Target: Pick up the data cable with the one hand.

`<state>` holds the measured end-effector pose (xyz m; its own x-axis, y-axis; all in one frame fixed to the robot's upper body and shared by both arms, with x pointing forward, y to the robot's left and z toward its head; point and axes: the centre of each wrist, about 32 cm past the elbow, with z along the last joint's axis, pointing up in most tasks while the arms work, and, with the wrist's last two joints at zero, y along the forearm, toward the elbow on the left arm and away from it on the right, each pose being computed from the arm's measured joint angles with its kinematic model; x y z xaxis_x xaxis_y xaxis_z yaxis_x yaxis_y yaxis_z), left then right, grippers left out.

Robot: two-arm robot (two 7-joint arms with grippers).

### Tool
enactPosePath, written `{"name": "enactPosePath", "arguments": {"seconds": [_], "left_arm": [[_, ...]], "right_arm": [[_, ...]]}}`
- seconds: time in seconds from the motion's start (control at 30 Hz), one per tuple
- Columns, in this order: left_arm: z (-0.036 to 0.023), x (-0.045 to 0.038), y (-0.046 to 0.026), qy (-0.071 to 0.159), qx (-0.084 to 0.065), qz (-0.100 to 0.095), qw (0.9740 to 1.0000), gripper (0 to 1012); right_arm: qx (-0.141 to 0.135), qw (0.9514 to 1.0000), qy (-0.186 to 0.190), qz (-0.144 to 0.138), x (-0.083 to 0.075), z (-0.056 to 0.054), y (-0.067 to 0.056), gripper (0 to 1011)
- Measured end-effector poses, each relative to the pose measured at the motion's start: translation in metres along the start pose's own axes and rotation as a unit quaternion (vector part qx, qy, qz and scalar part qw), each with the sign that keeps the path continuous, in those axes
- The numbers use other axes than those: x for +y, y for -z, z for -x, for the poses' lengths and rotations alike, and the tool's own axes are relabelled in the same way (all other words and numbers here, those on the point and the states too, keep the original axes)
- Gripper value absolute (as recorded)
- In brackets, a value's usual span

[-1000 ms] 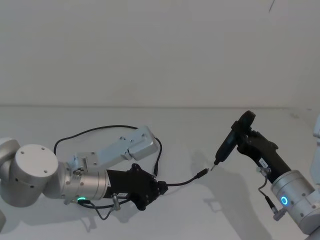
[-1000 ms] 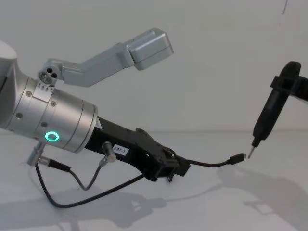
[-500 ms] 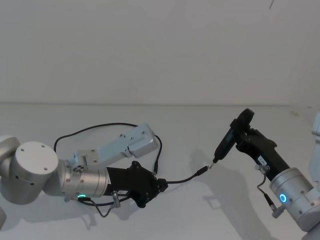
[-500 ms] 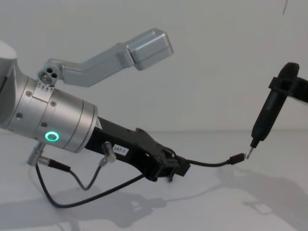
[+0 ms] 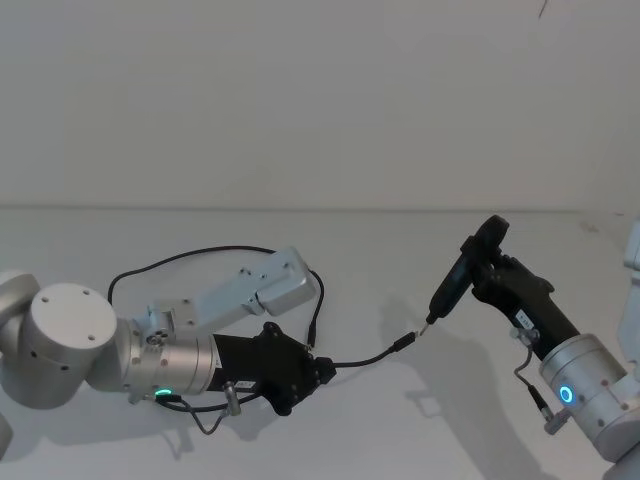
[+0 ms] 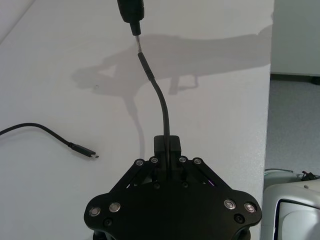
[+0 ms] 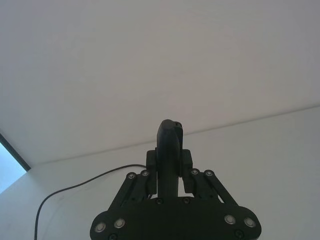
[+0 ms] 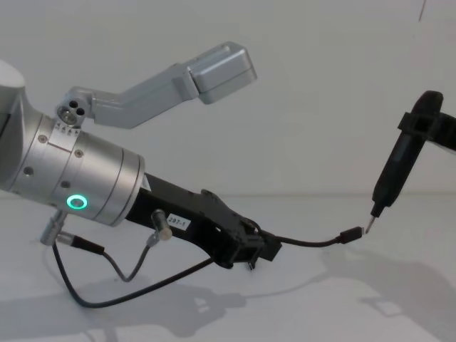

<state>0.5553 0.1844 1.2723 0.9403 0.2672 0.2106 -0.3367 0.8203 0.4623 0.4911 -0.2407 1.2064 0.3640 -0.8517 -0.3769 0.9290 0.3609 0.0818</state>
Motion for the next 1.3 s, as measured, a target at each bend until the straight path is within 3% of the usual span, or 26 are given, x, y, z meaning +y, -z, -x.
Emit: {"name": "enactPosePath", "arguments": {"seconds": [1.3], "left_arm": [[0.0,0.0,0.0,0.0,0.0,0.0,1.0,43]], "right_arm": [[0.002,0.9999,-0.009,0.007,-0.0001,0.005,0.0014,279]]}}
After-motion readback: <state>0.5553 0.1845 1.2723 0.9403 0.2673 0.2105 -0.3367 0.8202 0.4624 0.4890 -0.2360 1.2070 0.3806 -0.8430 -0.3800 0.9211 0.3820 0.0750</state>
